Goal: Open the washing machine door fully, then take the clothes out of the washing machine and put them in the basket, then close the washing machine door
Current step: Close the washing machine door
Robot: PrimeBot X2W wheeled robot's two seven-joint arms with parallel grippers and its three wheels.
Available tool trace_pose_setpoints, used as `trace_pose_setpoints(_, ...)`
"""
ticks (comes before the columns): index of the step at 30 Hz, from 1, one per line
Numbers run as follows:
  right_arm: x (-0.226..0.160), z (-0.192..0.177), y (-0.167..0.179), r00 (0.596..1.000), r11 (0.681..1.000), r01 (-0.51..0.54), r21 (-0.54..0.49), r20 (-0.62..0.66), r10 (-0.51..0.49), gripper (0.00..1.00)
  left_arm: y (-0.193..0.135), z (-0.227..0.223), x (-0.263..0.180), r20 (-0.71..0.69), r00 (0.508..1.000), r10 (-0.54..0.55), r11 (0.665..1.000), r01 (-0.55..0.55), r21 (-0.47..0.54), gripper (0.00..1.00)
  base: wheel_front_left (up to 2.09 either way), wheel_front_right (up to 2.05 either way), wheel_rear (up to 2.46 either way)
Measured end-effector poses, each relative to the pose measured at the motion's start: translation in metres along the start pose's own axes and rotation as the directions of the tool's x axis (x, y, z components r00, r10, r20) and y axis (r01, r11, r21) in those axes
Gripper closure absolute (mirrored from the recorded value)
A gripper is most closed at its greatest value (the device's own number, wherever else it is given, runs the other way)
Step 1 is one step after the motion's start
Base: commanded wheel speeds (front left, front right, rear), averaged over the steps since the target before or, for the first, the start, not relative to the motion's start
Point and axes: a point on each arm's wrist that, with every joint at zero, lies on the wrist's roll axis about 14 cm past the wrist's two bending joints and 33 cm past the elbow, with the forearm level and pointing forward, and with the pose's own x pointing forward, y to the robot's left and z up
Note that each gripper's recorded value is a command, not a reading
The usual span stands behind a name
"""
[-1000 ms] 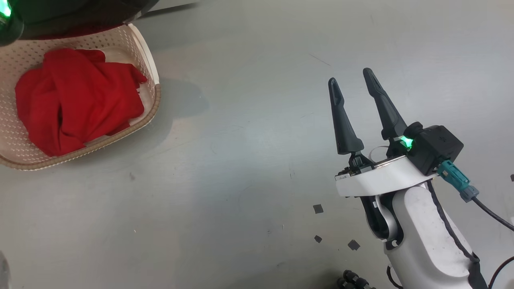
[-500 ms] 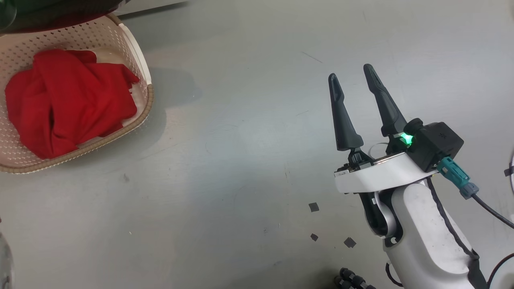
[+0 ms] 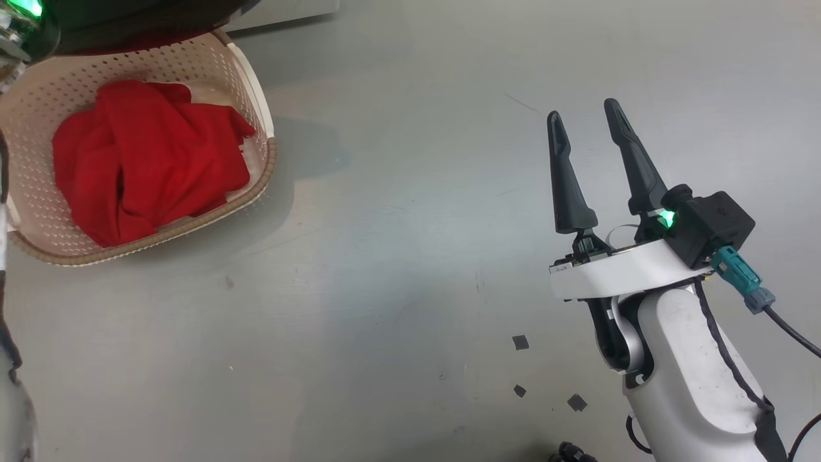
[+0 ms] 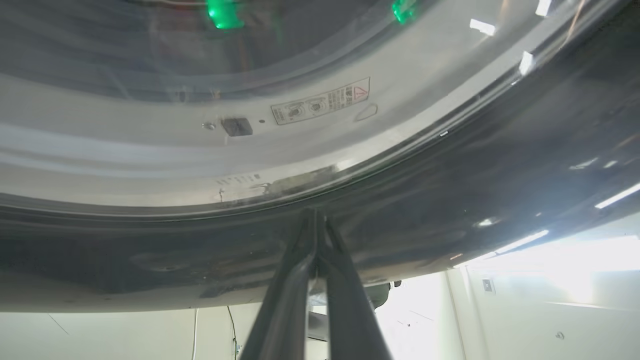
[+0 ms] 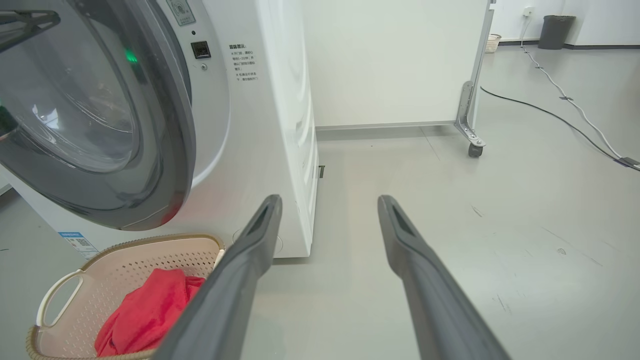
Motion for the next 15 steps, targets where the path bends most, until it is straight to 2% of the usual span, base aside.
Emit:
trace_pose_setpoints(6,0.004,0.002,0.006,1.000,1.000,-0.016,-0.011,0.011,0.016,0.00,0.012,0.005,-0.031,0.042,0.998,0.038,0.999,-0.037,-0.019,1.00,0.00,0.00,0.00)
trace_pose_setpoints(8,0.004,0.003,0.008,1.000,1.000,-0.023,-0.018,0.015,0.023,0.00,0.014,0.007,-0.043,0.061,0.997,0.051,0.999,-0.050,-0.017,0.62,0.00,0.00,0.00)
trace_pose_setpoints(9,0.004,0.004,0.010,1.000,0.999,-0.026,-0.018,0.016,0.027,0.00,0.015,0.007,-0.049,0.066,0.996,0.054,0.998,-0.053,-0.019,0.09,0.00,0.00,0.00)
trace_pose_setpoints(10,0.004,0.004,0.011,0.999,0.999,-0.030,-0.018,0.016,0.030,0.00,0.016,0.005,-0.054,0.064,0.996,0.058,0.998,-0.057,-0.022,0.09,0.00,0.00,0.00)
trace_pose_setpoints(11,0.003,0.003,0.012,0.999,0.999,-0.032,-0.018,0.015,0.032,0.00,0.017,0.002,-0.060,0.064,0.996,0.062,0.998,-0.060,-0.033,0.00,0.00,0.00,0.00)
trace_pose_setpoints(15,-0.001,0.002,0.016,0.999,0.999,-0.037,-0.013,0.008,0.037,0.00,0.023,-0.009,-0.083,0.093,0.993,0.075,0.994,-0.066,-0.089,0.00,0.00,0.00,0.00)
